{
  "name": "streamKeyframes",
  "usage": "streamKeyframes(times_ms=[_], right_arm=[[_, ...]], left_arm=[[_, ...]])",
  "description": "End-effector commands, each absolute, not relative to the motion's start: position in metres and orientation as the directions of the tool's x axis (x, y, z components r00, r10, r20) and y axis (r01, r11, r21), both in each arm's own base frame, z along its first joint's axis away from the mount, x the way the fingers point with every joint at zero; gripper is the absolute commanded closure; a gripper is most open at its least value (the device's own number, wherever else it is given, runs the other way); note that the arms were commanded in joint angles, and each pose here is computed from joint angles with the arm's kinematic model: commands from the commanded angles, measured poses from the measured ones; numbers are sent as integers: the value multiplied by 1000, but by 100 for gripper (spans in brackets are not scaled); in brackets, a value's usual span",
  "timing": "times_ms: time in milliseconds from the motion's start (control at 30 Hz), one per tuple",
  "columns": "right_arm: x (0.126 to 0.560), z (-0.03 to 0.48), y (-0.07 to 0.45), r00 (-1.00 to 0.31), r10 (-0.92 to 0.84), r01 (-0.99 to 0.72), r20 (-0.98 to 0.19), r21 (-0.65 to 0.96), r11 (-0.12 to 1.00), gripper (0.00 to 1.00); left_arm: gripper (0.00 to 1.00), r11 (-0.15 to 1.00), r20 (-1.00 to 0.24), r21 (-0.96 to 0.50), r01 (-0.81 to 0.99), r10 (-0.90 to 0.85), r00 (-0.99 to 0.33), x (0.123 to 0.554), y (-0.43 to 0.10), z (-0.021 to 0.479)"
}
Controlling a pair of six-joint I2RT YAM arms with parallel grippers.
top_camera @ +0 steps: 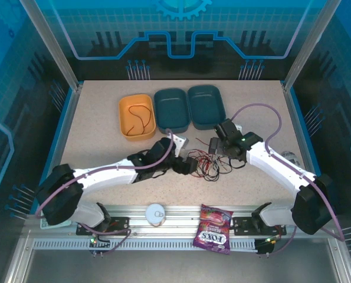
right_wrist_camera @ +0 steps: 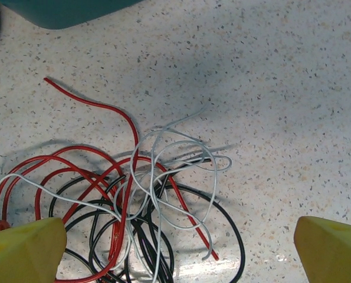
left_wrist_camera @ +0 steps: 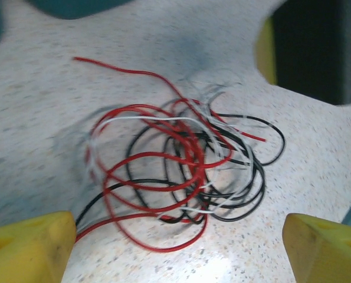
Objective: Untangle the cables
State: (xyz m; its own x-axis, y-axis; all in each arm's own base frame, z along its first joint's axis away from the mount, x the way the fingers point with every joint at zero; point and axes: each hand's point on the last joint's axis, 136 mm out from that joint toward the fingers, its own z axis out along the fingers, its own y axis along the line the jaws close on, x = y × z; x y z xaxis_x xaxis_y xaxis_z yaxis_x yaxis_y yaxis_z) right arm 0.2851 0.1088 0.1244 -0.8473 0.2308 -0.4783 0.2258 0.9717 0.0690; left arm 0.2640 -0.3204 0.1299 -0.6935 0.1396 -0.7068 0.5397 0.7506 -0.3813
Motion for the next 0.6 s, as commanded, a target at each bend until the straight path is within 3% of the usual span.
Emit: streamKeyframes(times_ms=[0,200,333,467,567], right_arm=[[275,119,97,-849,288,286,-443,74,955,0],[272,121,90,-837,321,305,-443,108,946,0],[269,124,83,-814,356,335,-459,130,933,0],[265,121,80,-800,376,343,-467,157,926,0],[266,123,80,-791,385,341,-476,180,923,0]], left_arm=[[12,660,-766,-331,674,229,-600,265,-349,145],[17,640,-722,-215,738,404,-561,269,-355,119],[34,648,-696,-150,747,467,-545,275,-353,104],[43,675,-655,-102,731,507,-560,283,-349,92],[43,685,-638,-84,723,520,-567,286,-348,85]])
